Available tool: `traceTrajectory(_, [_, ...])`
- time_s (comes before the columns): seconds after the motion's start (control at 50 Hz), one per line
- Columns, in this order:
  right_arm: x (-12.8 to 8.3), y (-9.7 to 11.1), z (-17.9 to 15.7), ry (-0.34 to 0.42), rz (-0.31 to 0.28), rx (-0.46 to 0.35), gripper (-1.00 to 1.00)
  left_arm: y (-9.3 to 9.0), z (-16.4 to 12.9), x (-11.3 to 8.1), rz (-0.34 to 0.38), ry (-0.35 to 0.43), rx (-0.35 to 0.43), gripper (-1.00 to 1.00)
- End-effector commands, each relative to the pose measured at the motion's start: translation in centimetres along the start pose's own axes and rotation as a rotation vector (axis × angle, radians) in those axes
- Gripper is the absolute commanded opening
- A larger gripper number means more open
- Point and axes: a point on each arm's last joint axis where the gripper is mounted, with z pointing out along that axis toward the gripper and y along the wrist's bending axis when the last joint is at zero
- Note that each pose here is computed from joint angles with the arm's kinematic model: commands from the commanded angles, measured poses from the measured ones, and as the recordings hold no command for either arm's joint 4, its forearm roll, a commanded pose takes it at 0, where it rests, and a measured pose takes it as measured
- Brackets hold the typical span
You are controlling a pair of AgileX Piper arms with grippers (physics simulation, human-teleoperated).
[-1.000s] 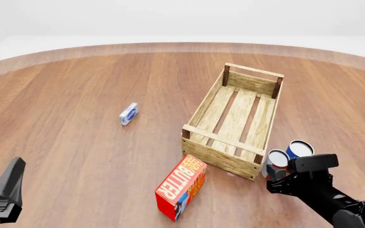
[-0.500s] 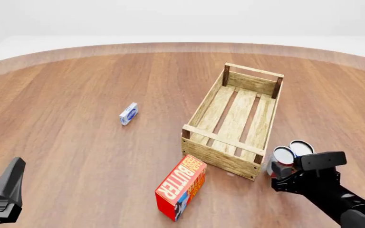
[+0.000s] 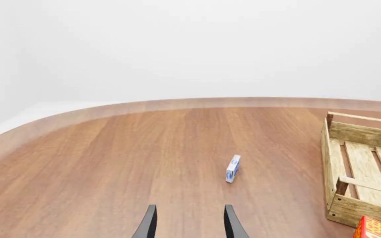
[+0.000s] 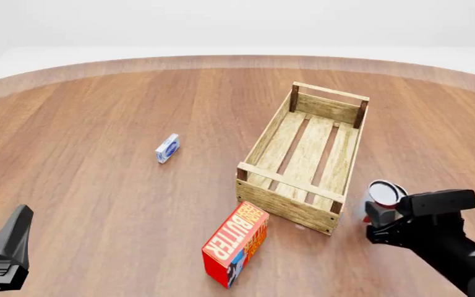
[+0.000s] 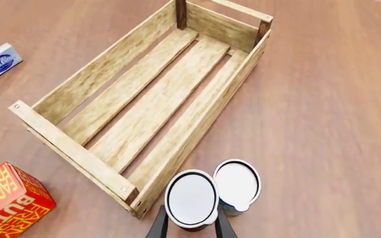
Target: Pick up the tomato sauce, and put it in the wooden tray.
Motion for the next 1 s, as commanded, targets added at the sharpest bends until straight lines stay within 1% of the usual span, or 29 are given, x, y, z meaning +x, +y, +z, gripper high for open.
traceTrajectory(0.02, [-1.2,-0.1,-1.5,-0.025,0.016,0.002,-1.00,0.0,0.0,0.0,0.000,0.000,0.000,1.00])
traceTrajectory(0.4, [-3.1,0.0,-3.1,-0.049,0.017,0.001,-1.00,0.0,0.0,0.0,0.000,0.000,0.000,1.00])
traceTrajectory(0.44, [-3.4,-0.1,-3.5,-0.056,0.024,0.001,-1.00,0.0,0.0,0.0,0.000,0.000,0.000,1.00])
traceTrajectory(0.68, [-4.6,0.1,-3.4,-0.047,0.003,-0.005,-1.00,0.0,0.0,0.0,0.000,0.000,0.000,1.00])
traceTrajectory(0.82, [-5.5,0.0,-3.5,-0.051,0.001,-0.004,-1.00,0.0,0.0,0.0,0.000,0.000,0.000,1.00])
traceTrajectory(1.0, [-6.5,-0.1,-3.2,-0.055,-0.016,0.001,-1.00,0.0,0.0,0.0,0.000,0.000,0.000,1.00])
